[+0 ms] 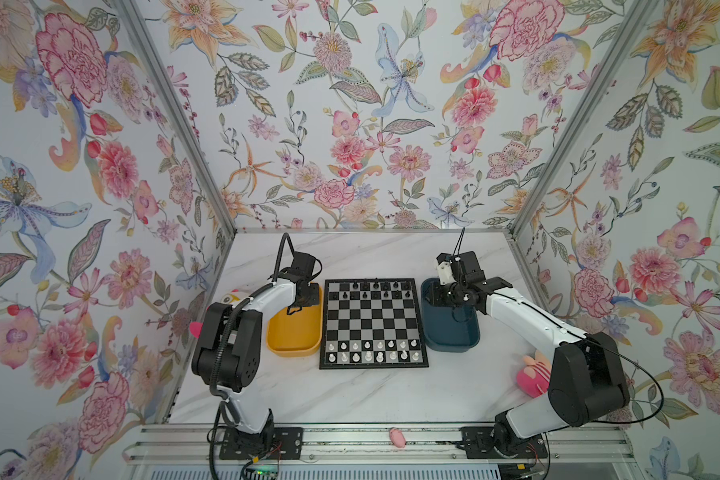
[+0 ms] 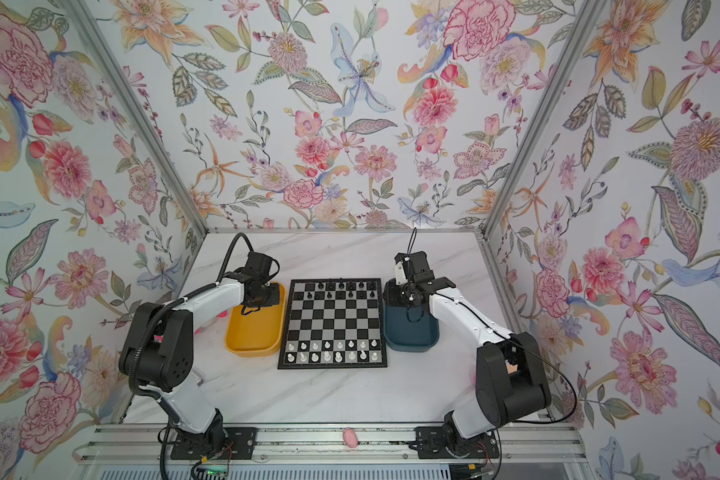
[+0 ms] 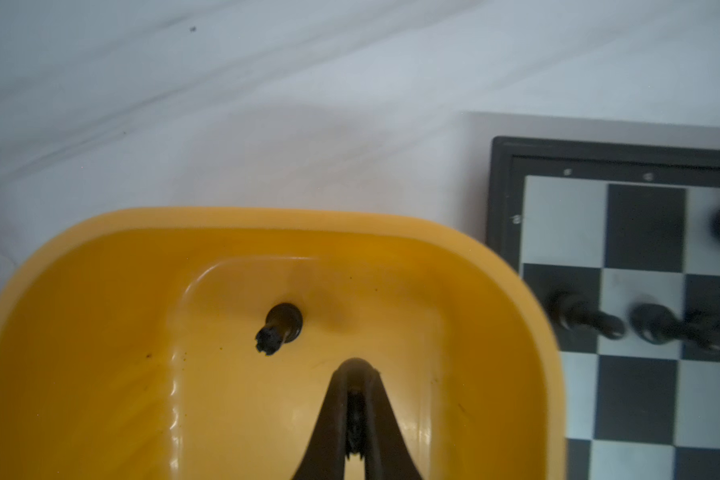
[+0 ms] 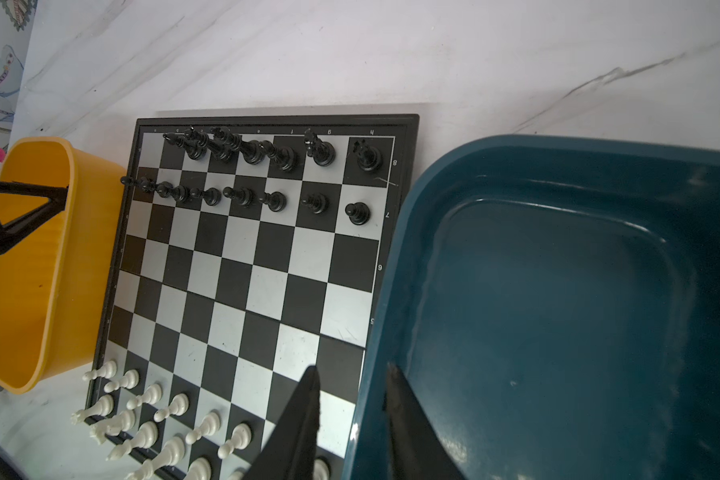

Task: Set up the chess pieces on the board
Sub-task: 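Close the left gripper on the black piece, then lift the black piece and carry it with the left gripper over the board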

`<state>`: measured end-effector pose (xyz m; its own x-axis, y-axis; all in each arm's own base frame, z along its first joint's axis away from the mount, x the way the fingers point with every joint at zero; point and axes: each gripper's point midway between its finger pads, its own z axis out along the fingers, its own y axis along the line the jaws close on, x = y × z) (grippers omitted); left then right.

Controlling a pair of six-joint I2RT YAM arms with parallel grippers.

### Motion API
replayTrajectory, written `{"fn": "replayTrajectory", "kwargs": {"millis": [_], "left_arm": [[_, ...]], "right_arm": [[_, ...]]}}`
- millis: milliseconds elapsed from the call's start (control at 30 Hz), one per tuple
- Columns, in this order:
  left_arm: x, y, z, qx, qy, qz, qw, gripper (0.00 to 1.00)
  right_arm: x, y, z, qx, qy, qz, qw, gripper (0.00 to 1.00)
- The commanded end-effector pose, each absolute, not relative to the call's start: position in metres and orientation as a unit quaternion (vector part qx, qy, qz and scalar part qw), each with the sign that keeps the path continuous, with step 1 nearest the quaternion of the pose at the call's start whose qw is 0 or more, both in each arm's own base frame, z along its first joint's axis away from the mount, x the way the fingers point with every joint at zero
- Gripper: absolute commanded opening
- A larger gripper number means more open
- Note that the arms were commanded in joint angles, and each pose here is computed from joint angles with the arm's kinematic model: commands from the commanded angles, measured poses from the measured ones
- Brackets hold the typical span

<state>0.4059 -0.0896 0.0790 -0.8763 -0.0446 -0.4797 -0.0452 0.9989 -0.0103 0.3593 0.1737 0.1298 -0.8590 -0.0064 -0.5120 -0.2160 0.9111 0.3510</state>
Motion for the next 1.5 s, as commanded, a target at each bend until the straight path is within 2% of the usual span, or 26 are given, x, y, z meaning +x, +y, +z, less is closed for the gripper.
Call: {"fn": "replayTrajectory", "kwargs": {"millis": [0,167,367,867,1467], "left_arm": [[0.415,-0.093,0.129,-0.015,0.956,0.013,0.293,0.00],[0.429,-0.112,0.159,0.005,0.948,-0.001,0.319,0.00],[0.451,-0.149,0.164,0.045,0.946,-0.018,0.321,0.00],[0.471,-0.195,0.115,0.085,0.958,-0.038,0.272,0.00],[0.474,-0.209,0.073,0.097,0.966,-0.043,0.236,0.00]], "right_arm": [[0.356,0.171,0.133,-0.055,0.941,0.204,0.264,0.29],[0.355,0.170,0.141,-0.056,0.938,0.206,0.272,0.30],[0.354,0.166,0.146,-0.054,0.937,0.205,0.279,0.30],[0.355,0.159,0.140,-0.047,0.939,0.204,0.273,0.30],[0.353,0.155,0.131,-0.041,0.942,0.204,0.264,0.30]]}}
